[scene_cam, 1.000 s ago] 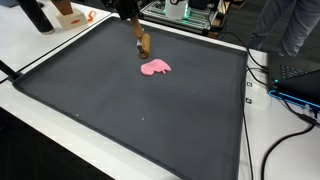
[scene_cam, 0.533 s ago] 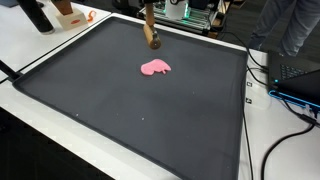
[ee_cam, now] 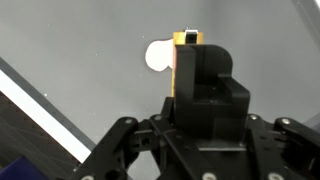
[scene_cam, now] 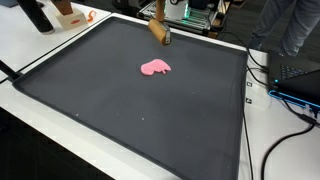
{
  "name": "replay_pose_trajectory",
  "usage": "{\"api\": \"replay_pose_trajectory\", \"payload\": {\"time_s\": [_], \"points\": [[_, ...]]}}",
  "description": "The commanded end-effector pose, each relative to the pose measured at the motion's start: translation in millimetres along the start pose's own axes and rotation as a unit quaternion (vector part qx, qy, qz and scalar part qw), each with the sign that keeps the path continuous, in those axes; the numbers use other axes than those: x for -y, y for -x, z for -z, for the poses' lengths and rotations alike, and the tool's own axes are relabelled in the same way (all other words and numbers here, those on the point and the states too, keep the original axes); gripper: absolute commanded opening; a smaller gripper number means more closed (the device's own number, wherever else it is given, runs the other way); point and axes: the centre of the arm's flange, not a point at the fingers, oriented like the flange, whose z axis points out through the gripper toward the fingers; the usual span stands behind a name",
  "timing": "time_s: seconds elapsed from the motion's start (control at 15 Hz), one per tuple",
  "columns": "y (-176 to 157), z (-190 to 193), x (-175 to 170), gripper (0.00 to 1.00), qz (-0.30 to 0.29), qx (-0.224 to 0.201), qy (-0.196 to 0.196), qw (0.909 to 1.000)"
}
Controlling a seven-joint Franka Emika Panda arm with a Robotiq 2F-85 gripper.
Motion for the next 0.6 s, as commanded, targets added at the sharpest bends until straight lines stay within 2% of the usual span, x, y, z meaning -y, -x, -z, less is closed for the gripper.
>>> {"api": "replay_pose_trajectory", "payload": {"time_s": [0.0,0.2,0.27,0.53], "points": [[0,-1,-1,0.49,-0.001,0.001,-0.001,1.0000],[1,-2,-2,0.49,-0.002,0.001,-0.001,1.0000],[1,-2,-2,0.24,-0.002,0.001,-0.001,1.0000],[5,-25,-7,0.24,0.092,0.014,-0.023,0.9954]]}}
